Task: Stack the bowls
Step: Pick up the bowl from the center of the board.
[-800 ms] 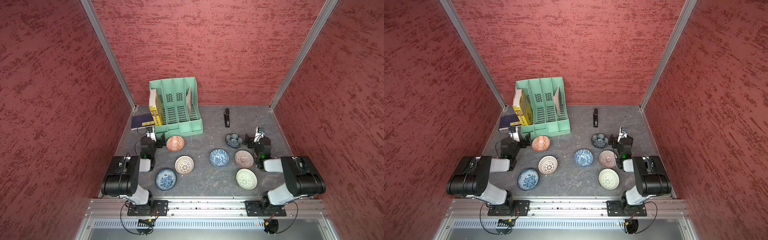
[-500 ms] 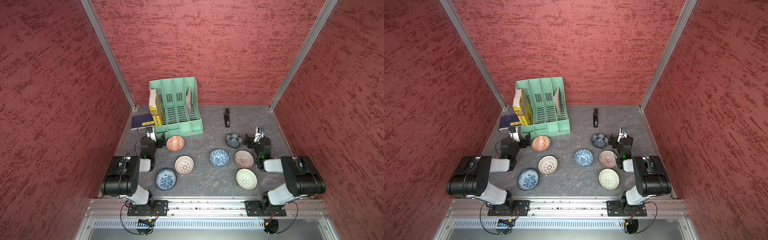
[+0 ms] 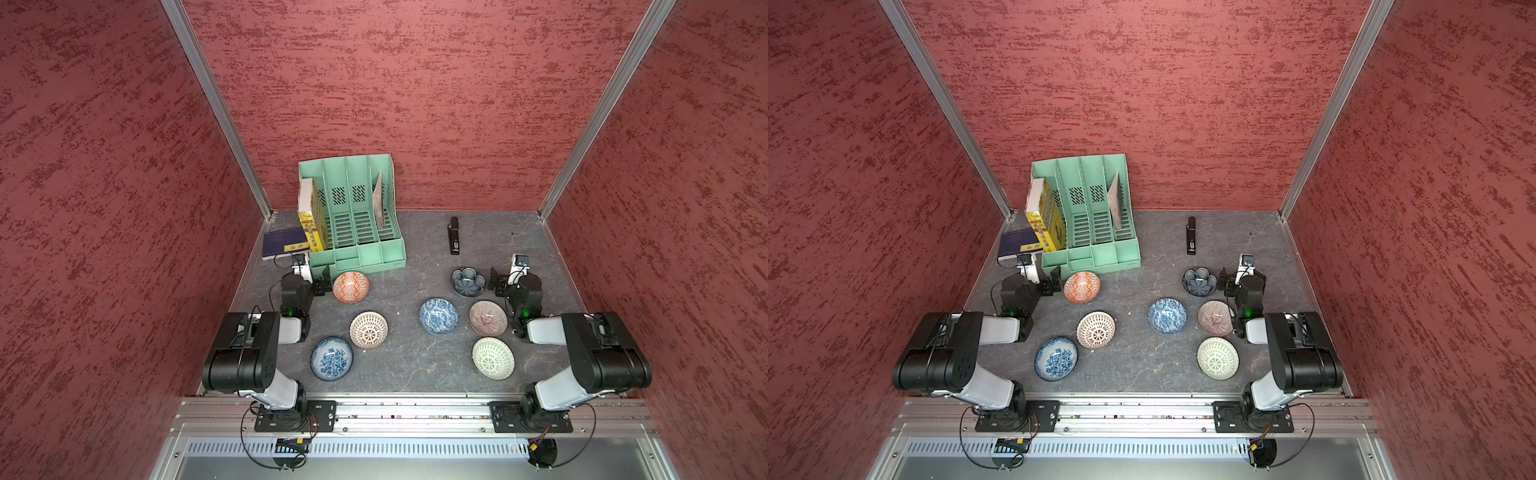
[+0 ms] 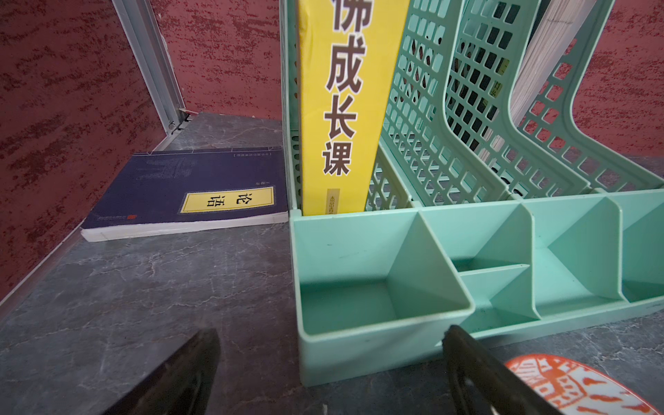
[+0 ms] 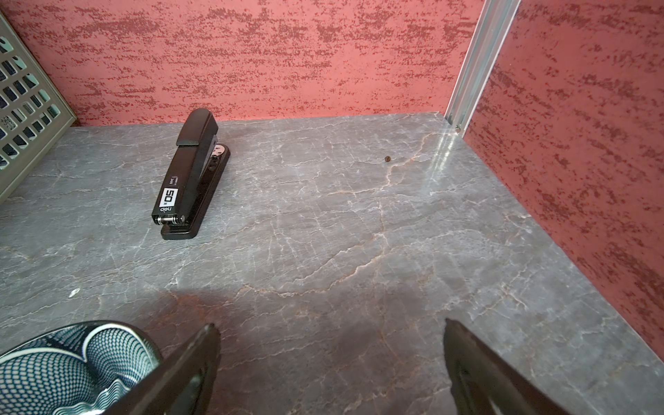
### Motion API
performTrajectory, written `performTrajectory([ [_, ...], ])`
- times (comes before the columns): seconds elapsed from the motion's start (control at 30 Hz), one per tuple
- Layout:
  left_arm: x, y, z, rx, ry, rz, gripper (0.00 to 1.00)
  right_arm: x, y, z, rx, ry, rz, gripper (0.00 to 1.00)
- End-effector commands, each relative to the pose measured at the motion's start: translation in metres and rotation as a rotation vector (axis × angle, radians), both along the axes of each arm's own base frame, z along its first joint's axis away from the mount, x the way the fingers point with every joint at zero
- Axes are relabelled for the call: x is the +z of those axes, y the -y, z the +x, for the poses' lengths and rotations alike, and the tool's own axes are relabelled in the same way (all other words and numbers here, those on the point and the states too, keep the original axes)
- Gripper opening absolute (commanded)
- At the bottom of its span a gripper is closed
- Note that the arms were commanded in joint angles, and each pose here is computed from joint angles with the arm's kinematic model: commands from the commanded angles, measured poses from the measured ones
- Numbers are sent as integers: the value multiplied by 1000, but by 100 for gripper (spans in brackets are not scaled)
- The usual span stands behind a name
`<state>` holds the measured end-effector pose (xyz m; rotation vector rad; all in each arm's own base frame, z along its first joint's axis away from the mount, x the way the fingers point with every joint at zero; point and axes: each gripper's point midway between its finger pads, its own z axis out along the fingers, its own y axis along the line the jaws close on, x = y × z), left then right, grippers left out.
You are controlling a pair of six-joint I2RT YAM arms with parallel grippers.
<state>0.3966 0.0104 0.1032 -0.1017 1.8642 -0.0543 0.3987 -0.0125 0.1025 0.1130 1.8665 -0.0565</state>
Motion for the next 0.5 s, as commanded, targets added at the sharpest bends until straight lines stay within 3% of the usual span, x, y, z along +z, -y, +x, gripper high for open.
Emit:
performTrajectory([
  [0.0,11,0,4,-2,37,4,100,15,-5,4,18,52,13,98],
  [0.23,10,0,4,1,34,5,100,14,-5,4,20,48,15,98],
  [0.3,18,-10,2,103,56,44,100,15,-5,4,18,51,15,99],
  [0.37,37,-12,-2,145,67,64,100,20,-3,6,7,63,14,98],
  [0.4,65,-9,-4,148,96,75,100,31,2,7,-22,64,14,99],
  [0.47,93,-11,-13,202,83,11,100,60,10,4,-75,37,20,99],
])
